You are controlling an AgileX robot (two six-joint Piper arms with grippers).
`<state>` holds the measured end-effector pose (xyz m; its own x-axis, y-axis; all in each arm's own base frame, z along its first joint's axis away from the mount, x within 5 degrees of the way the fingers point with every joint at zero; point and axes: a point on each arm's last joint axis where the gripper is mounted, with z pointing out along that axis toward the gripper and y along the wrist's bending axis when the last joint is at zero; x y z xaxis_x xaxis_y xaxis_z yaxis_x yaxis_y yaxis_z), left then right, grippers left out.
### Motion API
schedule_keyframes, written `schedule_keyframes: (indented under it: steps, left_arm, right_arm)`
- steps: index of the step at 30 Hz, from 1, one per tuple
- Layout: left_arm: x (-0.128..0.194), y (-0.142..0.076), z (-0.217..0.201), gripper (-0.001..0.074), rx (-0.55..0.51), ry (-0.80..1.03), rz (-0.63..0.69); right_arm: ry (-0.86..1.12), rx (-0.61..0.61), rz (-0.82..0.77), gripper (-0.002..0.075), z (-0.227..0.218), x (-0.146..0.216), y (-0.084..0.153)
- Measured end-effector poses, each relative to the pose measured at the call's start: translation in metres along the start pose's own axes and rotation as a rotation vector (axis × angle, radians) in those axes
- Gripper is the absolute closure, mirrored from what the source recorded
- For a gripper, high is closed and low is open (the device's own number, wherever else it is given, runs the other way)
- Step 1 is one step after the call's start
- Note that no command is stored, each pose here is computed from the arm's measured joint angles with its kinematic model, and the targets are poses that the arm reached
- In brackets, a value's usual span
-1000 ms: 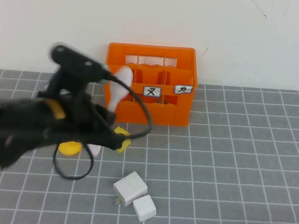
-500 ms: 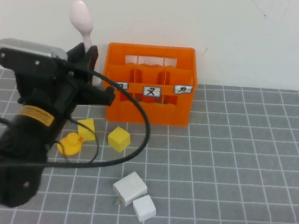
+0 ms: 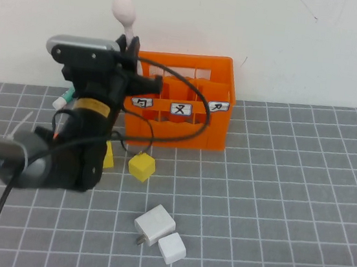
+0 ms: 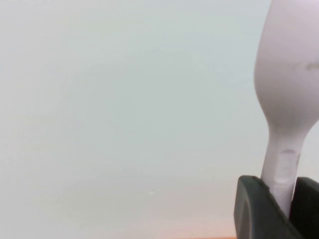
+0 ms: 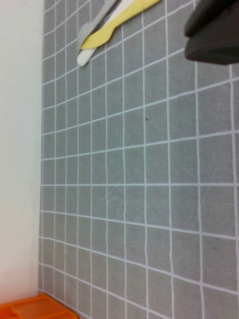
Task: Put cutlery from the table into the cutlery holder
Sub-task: Place the spoon on the box
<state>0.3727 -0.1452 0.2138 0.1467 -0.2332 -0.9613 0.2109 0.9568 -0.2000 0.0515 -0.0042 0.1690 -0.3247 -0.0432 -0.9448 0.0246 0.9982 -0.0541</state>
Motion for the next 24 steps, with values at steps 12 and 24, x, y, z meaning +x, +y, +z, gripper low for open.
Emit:
schedule_keyframes:
  steps: [12, 24]
  left_arm:
    - [0.031, 0.010, 0.024, 0.0627, 0.113, 0.132, -0.024]
    - [0.045, 0.013, 0.024, 0.0622, 0.092, 0.206, -0.058]
  right_arm:
    - [0.000, 0.000, 0.000, 0.0729, 0.000, 0.000, 0.000]
    - [0.000, 0.000, -0.001, 0.0729, 0.000, 0.000, 0.000]
